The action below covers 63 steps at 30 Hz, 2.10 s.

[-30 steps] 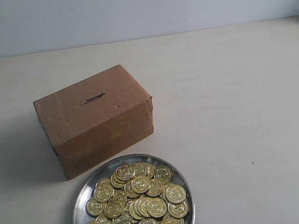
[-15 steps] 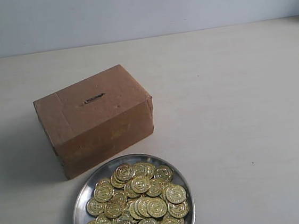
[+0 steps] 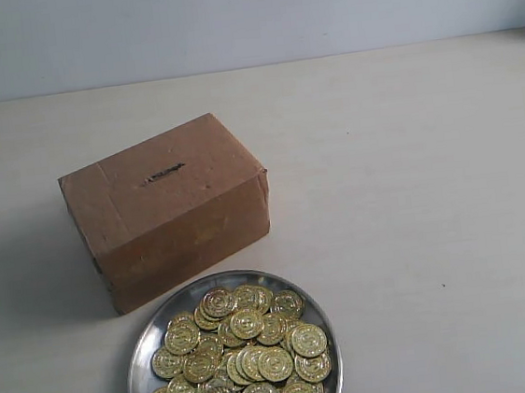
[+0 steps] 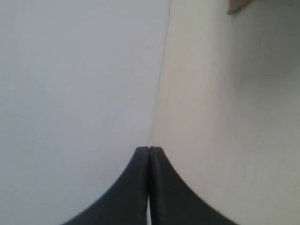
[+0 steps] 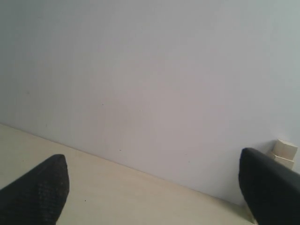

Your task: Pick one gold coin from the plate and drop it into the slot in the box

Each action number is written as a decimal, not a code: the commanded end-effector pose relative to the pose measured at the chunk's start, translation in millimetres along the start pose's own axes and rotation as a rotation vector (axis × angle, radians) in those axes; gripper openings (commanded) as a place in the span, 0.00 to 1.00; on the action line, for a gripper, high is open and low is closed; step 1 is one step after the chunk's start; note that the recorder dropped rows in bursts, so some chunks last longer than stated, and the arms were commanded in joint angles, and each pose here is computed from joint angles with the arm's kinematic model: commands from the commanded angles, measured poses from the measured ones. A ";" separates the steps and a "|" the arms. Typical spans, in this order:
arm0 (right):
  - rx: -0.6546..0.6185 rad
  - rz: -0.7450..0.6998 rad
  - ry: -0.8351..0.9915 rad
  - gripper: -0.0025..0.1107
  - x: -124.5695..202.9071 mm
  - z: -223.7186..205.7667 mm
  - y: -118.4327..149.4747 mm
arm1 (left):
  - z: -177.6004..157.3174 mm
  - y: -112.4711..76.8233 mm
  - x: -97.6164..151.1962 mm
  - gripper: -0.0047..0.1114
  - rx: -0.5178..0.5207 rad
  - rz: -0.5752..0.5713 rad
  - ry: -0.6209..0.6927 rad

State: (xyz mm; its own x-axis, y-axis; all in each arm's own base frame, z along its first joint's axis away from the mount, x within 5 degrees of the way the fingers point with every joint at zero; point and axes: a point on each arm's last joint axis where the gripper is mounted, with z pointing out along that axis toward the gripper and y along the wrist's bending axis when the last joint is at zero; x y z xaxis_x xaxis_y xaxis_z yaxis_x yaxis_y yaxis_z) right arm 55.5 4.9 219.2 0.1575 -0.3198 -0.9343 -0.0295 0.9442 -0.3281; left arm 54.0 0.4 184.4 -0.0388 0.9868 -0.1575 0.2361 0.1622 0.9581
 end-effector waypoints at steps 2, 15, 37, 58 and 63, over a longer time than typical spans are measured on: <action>0.005 -0.001 0.008 0.84 1.9 -0.3 0.2 | 0.0 1.1 -0.7 0.04 -0.018 -0.655 -0.016; 0.005 -0.001 0.010 0.84 2.0 -0.3 0.2 | 0.0 -0.8 -3.4 0.04 0.023 -1.223 -0.035; -0.029 -0.001 0.337 0.02 31.1 -5.5 3.2 | 0.0 -0.8 -3.4 0.04 0.023 -1.223 -0.035; 0.006 0.205 0.338 0.02 31.1 -5.5 3.2 | 0.0 -1.0 -3.4 0.04 0.025 -1.223 -0.033; 0.006 0.205 0.338 0.02 31.1 -5.5 3.2 | 0.0 -0.9 -2.8 0.04 0.017 -1.224 -0.026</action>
State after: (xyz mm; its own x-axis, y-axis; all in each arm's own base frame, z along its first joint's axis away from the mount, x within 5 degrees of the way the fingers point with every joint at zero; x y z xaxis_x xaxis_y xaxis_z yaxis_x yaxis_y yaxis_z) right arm 55.0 -2.3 189.4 -0.1865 -0.1352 -0.9731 -0.0264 0.9908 -0.1326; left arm 53.9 -2.8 184.4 -0.2278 0.2020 -0.9525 0.0813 0.9788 0.1882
